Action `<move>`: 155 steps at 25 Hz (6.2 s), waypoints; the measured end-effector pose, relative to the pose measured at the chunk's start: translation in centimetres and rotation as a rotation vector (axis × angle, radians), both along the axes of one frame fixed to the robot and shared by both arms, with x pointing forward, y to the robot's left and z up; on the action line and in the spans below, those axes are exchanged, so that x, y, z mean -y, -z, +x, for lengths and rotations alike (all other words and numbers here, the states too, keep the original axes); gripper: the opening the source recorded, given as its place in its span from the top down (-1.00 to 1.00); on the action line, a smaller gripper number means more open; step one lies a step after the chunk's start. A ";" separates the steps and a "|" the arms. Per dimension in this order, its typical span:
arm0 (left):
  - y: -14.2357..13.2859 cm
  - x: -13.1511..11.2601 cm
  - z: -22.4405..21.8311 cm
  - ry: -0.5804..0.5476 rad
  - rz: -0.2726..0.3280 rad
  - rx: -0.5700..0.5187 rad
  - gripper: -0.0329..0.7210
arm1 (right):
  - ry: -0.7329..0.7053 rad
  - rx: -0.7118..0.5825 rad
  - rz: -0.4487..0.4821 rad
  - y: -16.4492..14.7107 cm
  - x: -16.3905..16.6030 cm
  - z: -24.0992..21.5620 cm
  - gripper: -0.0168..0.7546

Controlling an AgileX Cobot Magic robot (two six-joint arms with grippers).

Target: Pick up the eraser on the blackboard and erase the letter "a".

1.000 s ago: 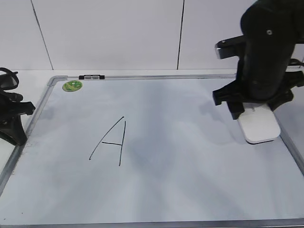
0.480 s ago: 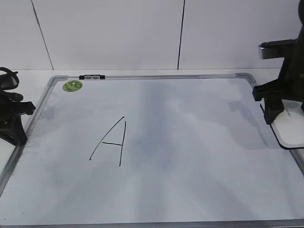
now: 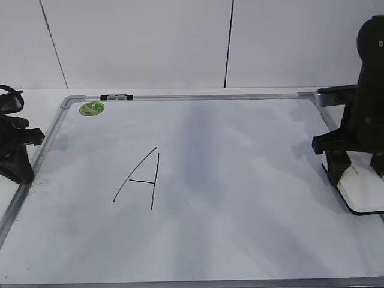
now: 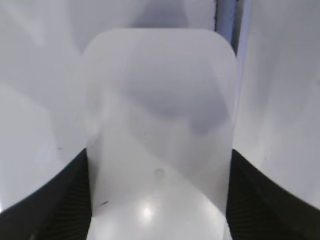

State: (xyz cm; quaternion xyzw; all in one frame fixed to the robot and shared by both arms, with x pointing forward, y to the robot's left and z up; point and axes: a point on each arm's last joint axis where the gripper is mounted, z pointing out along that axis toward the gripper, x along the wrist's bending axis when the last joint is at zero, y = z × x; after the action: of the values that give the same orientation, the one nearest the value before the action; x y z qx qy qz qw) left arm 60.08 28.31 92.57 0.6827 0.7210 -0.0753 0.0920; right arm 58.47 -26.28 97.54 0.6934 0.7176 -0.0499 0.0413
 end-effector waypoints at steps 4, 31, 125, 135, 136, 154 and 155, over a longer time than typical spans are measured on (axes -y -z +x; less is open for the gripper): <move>0.0 0.0 0.0 0.000 0.000 0.000 0.72 | -0.001 -0.036 -0.003 1.3 0.0 0.3 -0.36; 0.0 0.0 0.0 0.000 0.000 0.002 0.71 | -0.028 0.102 0.016 1.9 -0.2 2.0 -0.36; -25.1 -0.6 -36.0 0.139 0.071 1.011 -0.36 | -0.068 0.833 0.309 -18.7 2.3 -29.9 -0.42; -16.7 -0.8 -37.7 0.137 0.063 0.927 -0.32 | -0.074 0.921 0.303 -13.8 3.2 -34.9 -0.42; -15.9 -0.8 -37.7 0.138 0.062 0.915 -0.32 | -0.071 0.919 0.287 -13.1 3.4 -35.1 -0.42; -12.4 -1.0 -36.1 0.109 0.100 0.955 -0.23 | -0.063 0.964 0.122 -7.1 4.7 -34.6 -0.42; -12.4 -1.0 -36.1 0.107 0.099 0.955 -0.23 | -0.063 0.963 0.122 -7.1 4.7 -34.6 -0.42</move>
State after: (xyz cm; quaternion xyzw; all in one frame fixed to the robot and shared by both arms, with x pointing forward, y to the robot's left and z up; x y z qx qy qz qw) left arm 24.02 29.30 104.96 0.6806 0.5647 0.2764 0.3761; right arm 23.83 -31.00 104.66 0.6167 0.6392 0.3201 0.3297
